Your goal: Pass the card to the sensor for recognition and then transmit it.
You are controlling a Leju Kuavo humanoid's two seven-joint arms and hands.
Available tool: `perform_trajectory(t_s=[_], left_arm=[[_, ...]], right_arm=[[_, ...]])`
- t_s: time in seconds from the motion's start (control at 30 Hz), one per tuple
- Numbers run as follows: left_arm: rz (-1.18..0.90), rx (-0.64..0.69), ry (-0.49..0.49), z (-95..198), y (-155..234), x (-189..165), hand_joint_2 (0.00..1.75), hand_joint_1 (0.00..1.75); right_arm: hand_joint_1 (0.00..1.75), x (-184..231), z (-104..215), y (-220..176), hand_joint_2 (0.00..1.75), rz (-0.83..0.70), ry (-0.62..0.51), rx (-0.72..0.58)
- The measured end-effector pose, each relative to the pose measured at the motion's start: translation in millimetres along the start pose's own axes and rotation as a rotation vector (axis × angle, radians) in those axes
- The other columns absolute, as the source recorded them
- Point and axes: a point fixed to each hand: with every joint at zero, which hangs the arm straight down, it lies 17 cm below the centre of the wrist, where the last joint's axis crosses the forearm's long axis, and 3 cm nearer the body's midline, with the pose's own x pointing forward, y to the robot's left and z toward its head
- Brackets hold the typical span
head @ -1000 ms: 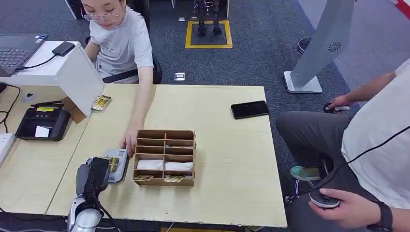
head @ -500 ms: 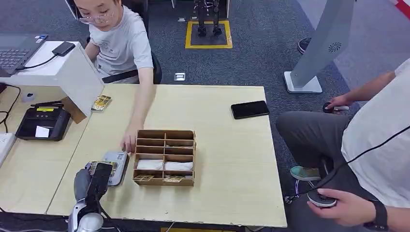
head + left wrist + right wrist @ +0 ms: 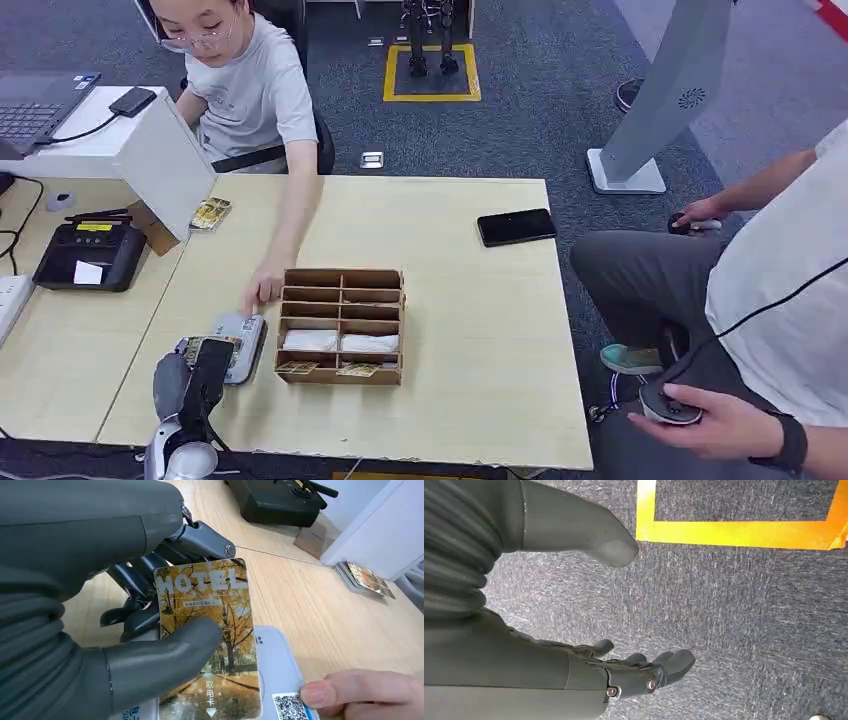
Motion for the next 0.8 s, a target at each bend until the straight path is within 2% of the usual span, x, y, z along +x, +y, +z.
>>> perform_trajectory(t_s=[0.43, 0.53, 0.63, 0.8], left_arm=[[0.028, -0.013, 0.017, 1.6, -6.8, -3.0, 1.75, 1.75], [0.142, -0.029, 0.042, 1.5, -9.1, -4.5, 1.75, 1.75], [0.364, -0.027, 0.072, -2.3, -3.4, -0.3, 1.75, 1.75], [0.555, 0.029, 0.048, -13.4, 23.0, 17.1, 1.75, 1.75]], right_arm=[[0.00, 0.8, -0.1, -0.2, 1.75, 0.006, -0.005, -0.001], [0.00, 0.9, -0.1, -0.5, 1.75, 0.011, -0.007, -0.003], [0.00, 1.3, -0.3, -1.7, 1.75, 0.016, -0.010, -0.008], [0.00, 1.8, -0.4, -2.4, 1.75, 0.018, -0.012, -0.012]])
